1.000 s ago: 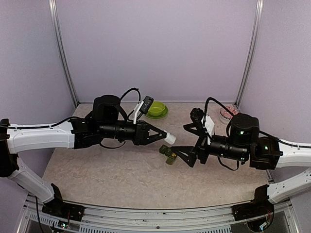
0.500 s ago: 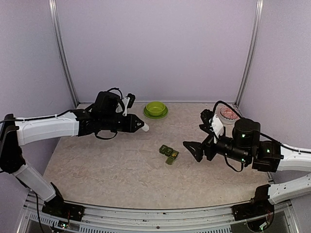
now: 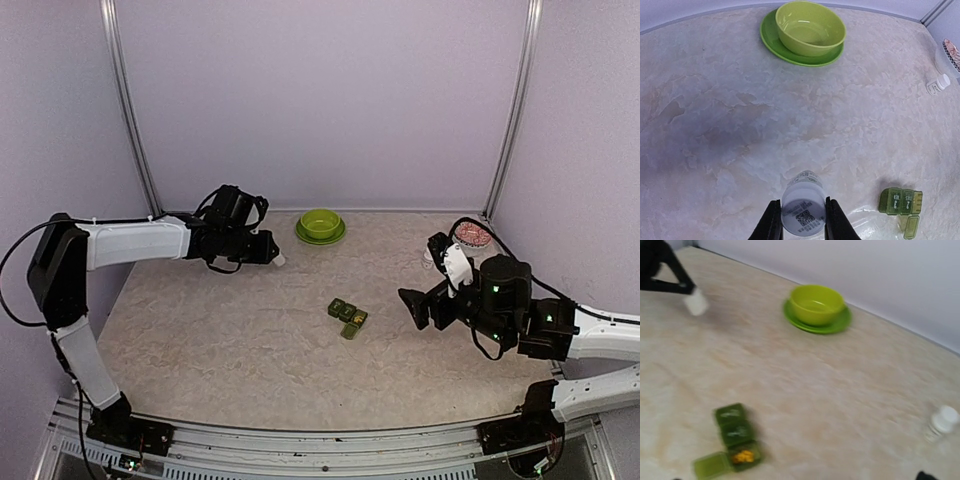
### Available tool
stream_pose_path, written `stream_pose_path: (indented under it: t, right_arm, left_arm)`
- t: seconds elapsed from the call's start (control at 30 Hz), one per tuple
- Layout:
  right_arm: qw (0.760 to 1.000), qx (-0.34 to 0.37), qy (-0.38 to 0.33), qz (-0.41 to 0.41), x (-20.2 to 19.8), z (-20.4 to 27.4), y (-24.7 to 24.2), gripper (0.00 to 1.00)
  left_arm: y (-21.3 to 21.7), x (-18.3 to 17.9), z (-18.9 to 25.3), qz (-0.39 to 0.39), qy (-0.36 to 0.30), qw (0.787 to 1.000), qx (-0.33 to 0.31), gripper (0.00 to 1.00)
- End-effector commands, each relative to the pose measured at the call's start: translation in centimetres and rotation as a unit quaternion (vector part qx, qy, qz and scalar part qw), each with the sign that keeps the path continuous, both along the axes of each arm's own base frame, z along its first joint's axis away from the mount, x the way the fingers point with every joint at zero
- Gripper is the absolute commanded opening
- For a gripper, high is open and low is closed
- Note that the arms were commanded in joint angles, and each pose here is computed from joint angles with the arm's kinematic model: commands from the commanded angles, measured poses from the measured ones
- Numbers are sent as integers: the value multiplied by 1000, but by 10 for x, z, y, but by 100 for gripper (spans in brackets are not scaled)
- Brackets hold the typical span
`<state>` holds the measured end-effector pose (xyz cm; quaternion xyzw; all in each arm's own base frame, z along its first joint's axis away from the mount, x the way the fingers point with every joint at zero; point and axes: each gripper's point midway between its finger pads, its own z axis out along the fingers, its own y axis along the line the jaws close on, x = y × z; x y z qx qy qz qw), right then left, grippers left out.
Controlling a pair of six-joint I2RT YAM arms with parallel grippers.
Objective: Sort the pills into containers
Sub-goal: Place the pill bottle at the center of the board.
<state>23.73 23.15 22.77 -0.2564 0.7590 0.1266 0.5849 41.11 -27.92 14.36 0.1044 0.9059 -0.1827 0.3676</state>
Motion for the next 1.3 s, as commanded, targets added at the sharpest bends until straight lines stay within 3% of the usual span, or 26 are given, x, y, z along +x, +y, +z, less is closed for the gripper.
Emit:
stream_pose_path:
  t: [0.0, 0.5, 0.7, 1.07, 1.27]
  right_arm:
    - [998, -2, 7, -65, 13, -12, -26, 100]
    - [997, 3, 17, -79, 19, -23, -35, 100]
    - [997, 4, 20, -78, 18, -25, -35, 100]
    - [997, 5, 26, -73, 19, -28, -32, 100]
    - [997, 4, 29, -69, 20, -29, -29, 100]
  left_arm:
    - [11, 22, -5, 20, -6, 999, 32, 13]
    - [76, 83, -53, 105, 25, 987, 119, 11]
    - [89, 92, -69, 118, 36, 980, 155, 11]
    - [95, 95, -86, 122, 51, 978, 160, 15]
    - [95, 97, -85, 121, 51, 979, 159, 31]
